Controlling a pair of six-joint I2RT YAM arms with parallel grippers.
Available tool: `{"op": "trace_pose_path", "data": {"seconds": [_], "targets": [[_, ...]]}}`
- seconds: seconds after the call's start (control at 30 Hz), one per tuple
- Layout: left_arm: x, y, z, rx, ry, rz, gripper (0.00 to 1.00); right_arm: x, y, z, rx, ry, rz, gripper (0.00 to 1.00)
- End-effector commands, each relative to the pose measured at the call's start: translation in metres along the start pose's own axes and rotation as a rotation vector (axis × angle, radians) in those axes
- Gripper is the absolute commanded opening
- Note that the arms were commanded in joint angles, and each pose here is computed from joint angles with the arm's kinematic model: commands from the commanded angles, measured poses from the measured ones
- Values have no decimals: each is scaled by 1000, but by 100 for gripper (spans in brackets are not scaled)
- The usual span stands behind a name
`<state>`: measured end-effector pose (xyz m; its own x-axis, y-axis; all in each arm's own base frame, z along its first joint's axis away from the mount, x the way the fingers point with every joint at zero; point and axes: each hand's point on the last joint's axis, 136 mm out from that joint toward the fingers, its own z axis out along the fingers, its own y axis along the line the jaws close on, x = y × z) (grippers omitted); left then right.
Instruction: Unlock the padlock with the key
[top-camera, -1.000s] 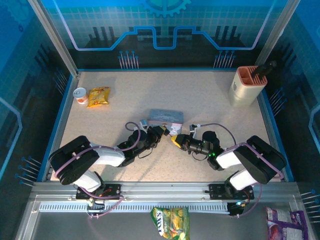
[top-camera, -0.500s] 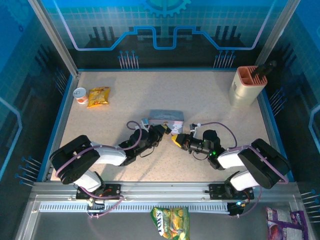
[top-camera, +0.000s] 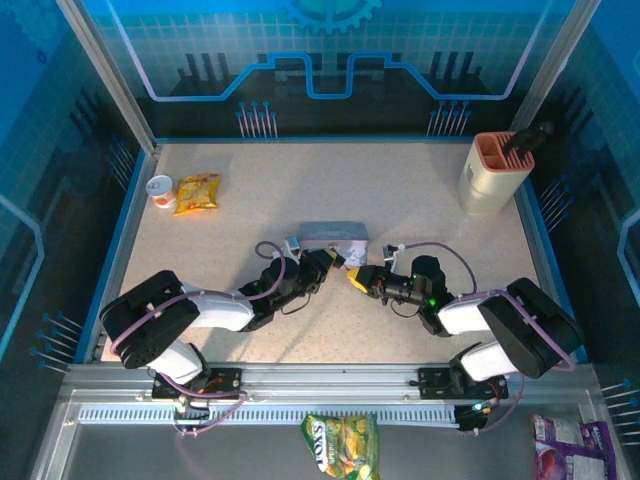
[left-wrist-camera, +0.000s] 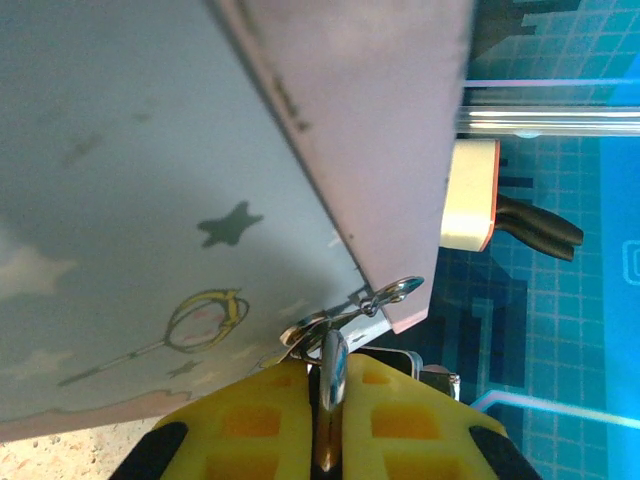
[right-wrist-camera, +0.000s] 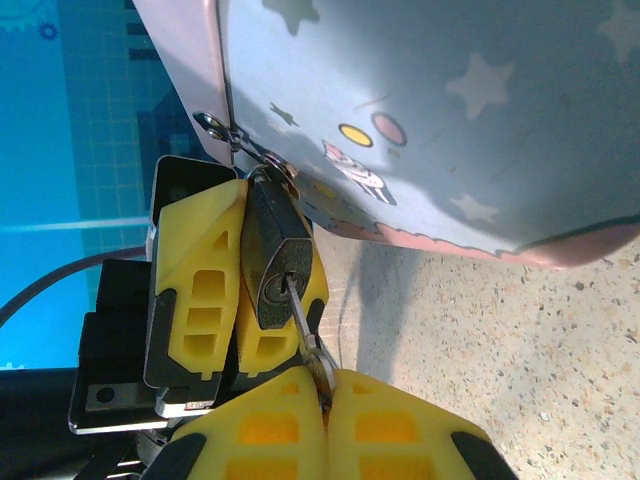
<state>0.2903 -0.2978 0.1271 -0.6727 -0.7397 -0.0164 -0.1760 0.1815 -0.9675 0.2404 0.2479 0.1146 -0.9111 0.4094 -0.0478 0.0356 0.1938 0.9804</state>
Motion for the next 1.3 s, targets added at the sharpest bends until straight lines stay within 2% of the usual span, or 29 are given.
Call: {"op": "trace_pose_path", "data": {"seconds": [0.0, 0.37, 0.67, 1.07, 1.27], "targets": [[95, -40, -15, 125, 403, 31, 0, -36, 41, 4, -106, -121, -57, 0], [96, -34, -12, 102, 414, 45, 1, -24, 47, 4, -94, 5, -181, 0], [93, -24, -8, 73, 409, 61, 9, -13, 53, -2, -49, 15, -250, 0], [90, -22, -3, 76, 400, 58, 18, -1, 45, 0, -28, 33, -250, 0], [87, -20, -2, 72, 394, 56, 17, 1, 44, -1, -17, 37, -254, 0]]}}
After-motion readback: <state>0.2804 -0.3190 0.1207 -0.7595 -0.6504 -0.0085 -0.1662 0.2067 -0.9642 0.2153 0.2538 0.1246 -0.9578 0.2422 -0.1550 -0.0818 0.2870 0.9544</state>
